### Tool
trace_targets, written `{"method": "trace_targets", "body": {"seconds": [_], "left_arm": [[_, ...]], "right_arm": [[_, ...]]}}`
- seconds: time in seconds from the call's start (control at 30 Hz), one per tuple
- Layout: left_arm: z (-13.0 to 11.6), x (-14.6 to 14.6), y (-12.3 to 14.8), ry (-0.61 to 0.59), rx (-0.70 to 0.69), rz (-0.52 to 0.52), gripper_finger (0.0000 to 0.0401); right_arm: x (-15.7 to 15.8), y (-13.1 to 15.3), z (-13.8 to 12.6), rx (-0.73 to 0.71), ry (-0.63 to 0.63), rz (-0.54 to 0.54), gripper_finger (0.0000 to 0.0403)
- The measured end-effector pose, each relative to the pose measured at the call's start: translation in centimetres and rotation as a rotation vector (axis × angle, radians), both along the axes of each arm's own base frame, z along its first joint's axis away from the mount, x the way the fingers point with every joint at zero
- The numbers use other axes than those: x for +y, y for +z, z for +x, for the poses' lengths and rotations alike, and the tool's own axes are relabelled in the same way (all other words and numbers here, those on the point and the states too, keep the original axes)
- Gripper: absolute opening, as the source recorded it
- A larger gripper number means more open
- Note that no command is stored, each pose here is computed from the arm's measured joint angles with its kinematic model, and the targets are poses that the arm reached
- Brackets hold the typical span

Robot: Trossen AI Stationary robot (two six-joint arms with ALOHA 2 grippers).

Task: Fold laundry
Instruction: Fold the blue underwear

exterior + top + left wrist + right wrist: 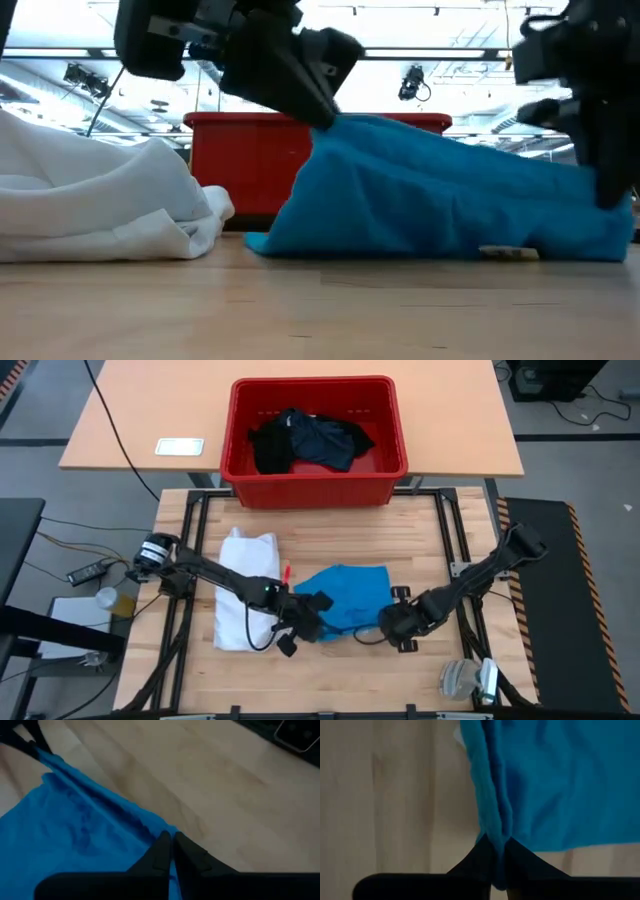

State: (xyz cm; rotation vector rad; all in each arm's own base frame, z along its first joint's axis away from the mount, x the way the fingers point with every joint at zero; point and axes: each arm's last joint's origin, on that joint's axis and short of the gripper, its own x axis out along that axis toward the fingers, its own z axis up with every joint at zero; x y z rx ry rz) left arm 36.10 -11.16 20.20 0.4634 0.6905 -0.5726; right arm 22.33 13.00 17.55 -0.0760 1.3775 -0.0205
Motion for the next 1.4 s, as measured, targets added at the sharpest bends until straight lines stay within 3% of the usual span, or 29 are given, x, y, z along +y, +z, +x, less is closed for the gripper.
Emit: {"method": "trace_targets", "body": {"seconds": [0.27,0.53,0.67,0.8,0.93,1.03,1.13,1.27,1.4], "left_arm": [[0.1,-1.8,-3.0,-0.042,0.104,-0.031,0.0028],[0.0,-1.0,-2.3,0.047,0.097,-0.001,0.0104],[-0.4,0.2,-2.7,0.083,0.157,0.093,0.0124],[-0.8,0.9,-3.0,0.11,0.162,0.3,0.013],[-1.2,1.2,-3.2,0.149,0.169,0.463,0.0143],[-2.0,1.5,-3.8,0.059,0.265,0.548,0.0151],[-2.1,2.1,-4.3,0.065,0.3,0.591,0.0153],[-1.3,2.8,-4.0,0.139,0.241,0.57,0.0153],[-0.2,2.5,-3.4,0.176,0.128,0.491,0.015]], "right_arm": [[1.0,-1.9,-0.1,0.104,-0.035,0.033,0.0052],[1.5,-1.3,-0.1,0.119,-0.073,0.149,0.0175],[1.6,0.1,-0.4,0.216,-0.14,0.219,0.0232],[1.8,1.7,-0.6,0.256,-0.215,0.229,0.0256],[2.4,2.8,0.2,0.123,-0.189,0.176,0.0254],[2.9,3.0,1.3,-0.09,-0.148,0.106,0.0246],[3.4,3.3,2.7,-0.312,-0.121,0.085,0.0238],[3.9,4.0,4.4,-0.521,-0.045,0.095,0.023],[3.9,4.1,4.9,-0.601,-0.008,0.072,0.0223]]}}
